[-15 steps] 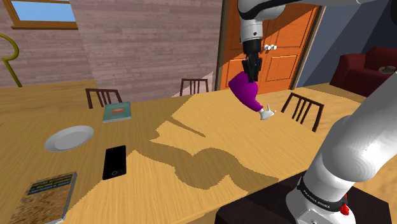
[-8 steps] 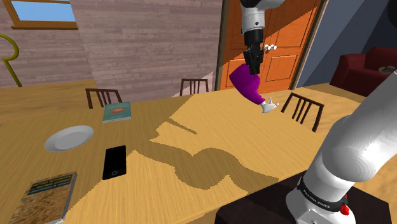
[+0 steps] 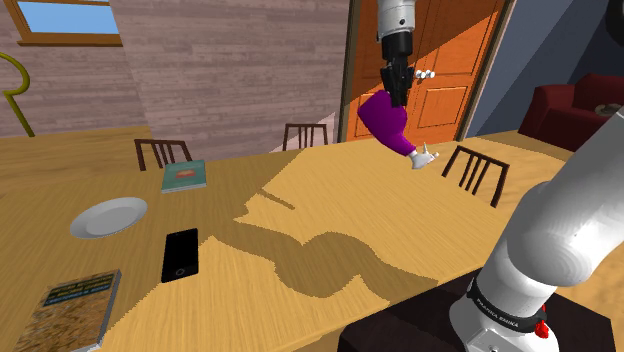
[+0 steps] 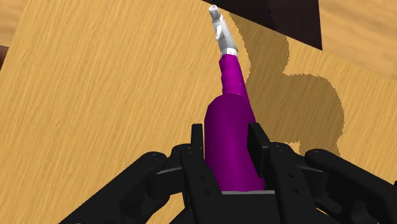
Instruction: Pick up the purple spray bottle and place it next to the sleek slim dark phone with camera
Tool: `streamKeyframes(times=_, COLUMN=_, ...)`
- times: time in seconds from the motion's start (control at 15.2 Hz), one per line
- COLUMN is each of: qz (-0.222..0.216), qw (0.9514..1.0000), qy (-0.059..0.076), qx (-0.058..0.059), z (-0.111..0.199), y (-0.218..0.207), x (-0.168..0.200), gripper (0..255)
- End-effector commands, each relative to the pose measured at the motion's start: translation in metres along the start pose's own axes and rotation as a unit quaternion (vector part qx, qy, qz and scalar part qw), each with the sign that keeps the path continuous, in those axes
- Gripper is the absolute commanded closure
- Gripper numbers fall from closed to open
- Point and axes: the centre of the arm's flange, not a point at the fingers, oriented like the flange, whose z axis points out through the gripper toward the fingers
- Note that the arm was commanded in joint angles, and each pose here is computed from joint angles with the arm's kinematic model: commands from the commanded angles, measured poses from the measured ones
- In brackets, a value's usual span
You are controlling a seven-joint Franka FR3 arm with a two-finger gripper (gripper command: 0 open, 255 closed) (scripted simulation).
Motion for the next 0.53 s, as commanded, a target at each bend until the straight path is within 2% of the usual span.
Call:
streamKeyframes(times=0.0, qz=0.0, qw=1.0, qy=0.0, qx=0.0, z=0.008, y=-0.02, x=0.007, gripper=255)
streamKeyframes(times=0.46, qz=0.0, qw=1.0, qy=0.0, qx=0.0, z=0.039, y=-0.102, x=0.037, gripper=255)
